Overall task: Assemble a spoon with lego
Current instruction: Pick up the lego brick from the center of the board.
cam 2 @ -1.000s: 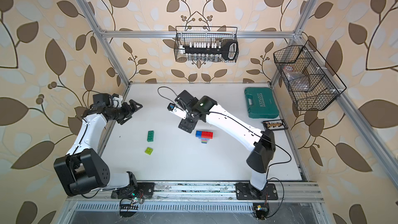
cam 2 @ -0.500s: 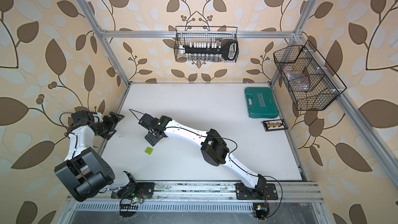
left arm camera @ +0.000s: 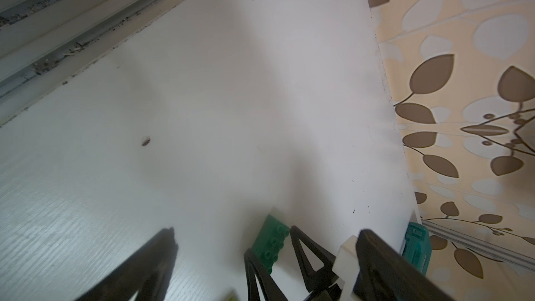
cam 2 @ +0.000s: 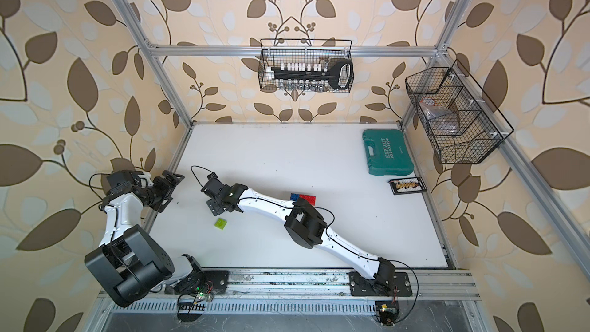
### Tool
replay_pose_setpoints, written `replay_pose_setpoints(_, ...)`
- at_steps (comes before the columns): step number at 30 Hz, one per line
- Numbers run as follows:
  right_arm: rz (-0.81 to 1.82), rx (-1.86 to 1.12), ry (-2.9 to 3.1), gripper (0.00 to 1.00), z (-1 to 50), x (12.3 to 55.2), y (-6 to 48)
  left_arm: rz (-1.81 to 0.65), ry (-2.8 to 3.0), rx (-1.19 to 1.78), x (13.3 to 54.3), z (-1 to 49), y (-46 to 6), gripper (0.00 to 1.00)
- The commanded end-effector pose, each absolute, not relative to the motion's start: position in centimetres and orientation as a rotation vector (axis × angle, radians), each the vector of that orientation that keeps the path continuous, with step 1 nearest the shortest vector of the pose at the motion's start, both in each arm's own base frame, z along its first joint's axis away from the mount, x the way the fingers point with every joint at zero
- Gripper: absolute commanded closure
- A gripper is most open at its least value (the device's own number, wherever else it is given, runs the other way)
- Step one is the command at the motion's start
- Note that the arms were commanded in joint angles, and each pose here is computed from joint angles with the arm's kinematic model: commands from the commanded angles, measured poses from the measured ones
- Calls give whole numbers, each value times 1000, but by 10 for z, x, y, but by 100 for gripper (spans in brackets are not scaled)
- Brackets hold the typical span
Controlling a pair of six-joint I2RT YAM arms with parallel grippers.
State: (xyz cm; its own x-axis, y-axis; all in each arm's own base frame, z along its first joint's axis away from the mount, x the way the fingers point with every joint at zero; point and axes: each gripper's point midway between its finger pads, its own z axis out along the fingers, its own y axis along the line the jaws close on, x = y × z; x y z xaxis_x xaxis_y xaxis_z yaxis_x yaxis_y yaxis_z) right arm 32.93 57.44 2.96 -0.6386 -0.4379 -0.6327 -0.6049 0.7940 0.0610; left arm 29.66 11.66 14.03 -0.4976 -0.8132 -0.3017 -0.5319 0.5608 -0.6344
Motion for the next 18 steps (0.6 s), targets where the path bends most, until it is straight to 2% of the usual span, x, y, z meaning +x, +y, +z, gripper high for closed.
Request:
replay_pose_setpoints(1,276,-771,2329,22,22,336,571,-619,2175,-1043,297,151,120,1)
replay_pose_setpoints(3,252,-792,2342,29,14,333,567,-622,2179,-1032,297,151,118,1)
replay_pose_setpoints(8,226,-828,2356,57,16,327,552,-663,2173,-1011,297,151,112,1)
replay_pose_setpoints(9,232,-841,2344,65,24,325,552,-671,2173,-1010,297,151,111,1)
replay_pose_setpoints(11,240,-855,2320,69,41,326,550,-683,2172,-995,297,153,108,1)
replay_pose_setpoints(14,294,-918,2295,88,70,324,549,-706,2171,-958,297,156,102,1)
replay_pose_setpoints(17,349,-1016,2269,100,107,320,536,-715,2193,-888,297,158,90,1)
replay_pose_setpoints(18,377,-1067,2251,100,123,317,530,-722,2202,-857,297,160,84,1)
